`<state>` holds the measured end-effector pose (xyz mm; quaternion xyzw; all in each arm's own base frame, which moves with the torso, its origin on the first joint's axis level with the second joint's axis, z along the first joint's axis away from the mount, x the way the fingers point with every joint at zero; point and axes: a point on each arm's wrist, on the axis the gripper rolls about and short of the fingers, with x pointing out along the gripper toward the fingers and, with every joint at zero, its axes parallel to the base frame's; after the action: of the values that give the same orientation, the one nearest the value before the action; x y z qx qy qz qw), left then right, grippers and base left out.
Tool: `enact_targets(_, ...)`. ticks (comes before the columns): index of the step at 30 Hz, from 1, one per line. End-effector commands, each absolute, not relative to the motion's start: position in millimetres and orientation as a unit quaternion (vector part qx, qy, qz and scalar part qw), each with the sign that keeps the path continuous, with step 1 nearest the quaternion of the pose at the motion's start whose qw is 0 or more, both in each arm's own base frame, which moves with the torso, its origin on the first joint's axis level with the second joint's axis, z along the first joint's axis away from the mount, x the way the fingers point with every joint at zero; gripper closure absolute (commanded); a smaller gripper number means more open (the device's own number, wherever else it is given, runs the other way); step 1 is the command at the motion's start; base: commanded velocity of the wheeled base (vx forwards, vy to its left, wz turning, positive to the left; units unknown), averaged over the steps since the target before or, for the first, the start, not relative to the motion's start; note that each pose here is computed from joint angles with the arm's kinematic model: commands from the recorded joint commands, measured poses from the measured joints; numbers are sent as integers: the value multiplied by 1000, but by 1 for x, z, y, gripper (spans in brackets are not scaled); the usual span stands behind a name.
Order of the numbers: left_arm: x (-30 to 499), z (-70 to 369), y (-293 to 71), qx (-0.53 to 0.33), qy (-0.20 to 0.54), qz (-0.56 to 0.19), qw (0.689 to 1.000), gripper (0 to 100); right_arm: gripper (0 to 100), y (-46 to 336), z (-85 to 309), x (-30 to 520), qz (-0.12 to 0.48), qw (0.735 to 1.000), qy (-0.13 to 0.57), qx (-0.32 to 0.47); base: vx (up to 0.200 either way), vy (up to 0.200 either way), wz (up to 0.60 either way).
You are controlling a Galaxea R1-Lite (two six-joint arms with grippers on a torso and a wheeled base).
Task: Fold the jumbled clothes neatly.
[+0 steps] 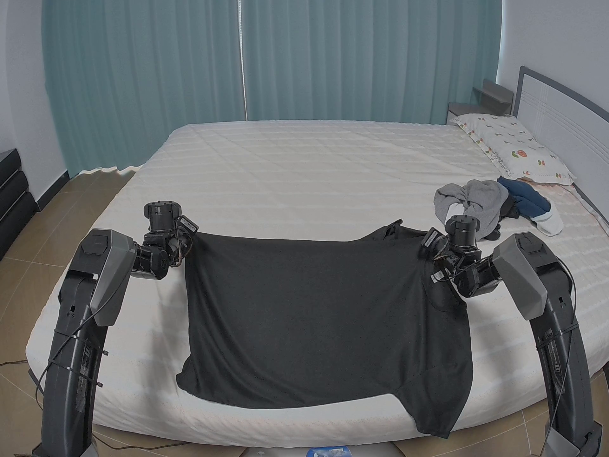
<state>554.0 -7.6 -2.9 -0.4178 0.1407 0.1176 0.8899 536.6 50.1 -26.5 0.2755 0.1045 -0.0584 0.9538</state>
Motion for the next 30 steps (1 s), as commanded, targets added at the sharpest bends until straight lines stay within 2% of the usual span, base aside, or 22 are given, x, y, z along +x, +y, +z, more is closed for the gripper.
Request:
enact_targets(1, 554, -8, -8, -419, 145, 115, 889, 100, 100, 52, -32, 537, -57, 954, 107, 275, 0, 0, 0)
enact_targets(5, 554, -13, -9, -419, 149, 114, 888, 100, 100, 52, -33, 537, -58, 953, 111, 274, 0, 0, 0)
enact_targets(6, 554, -14, -9, -420, 149, 115, 888, 100, 0, 52, -35, 537, -59, 953, 113, 274, 0, 0, 0)
enact_targets(8, 554, -15, -9, -419, 151, 115, 888, 100, 0, 53, -37, 535, -59, 953, 117, 273, 0, 0, 0)
enact_targets(9, 554, -16, -9, -418, 154, 116, 888, 0, 0, 53, -38, 534, -59, 953, 119, 272, 0, 0, 0)
enact_targets(14, 554, -11, -9, -419, 149, 119, 888, 0, 0, 53, -28, 526, -57, 953, 127, 270, 0, 0, 0)
enact_targets(20, 532, 15, -4, -419, 167, 125, 884, 0, 0, 39, 20, 500, -46, 950, 137, 277, 0, 0, 0)
enact_targets(25, 504, 44, -1, -421, 189, 119, 879, 0, 0, 30, 43, 459, -28, 943, 177, 282, 0, 0, 0)
enact_targets(30, 450, 66, 5, -434, 220, 87, 869, 0, 0, 29, 62, 402, 1, 919, 231, 319, 0, 0, 0)
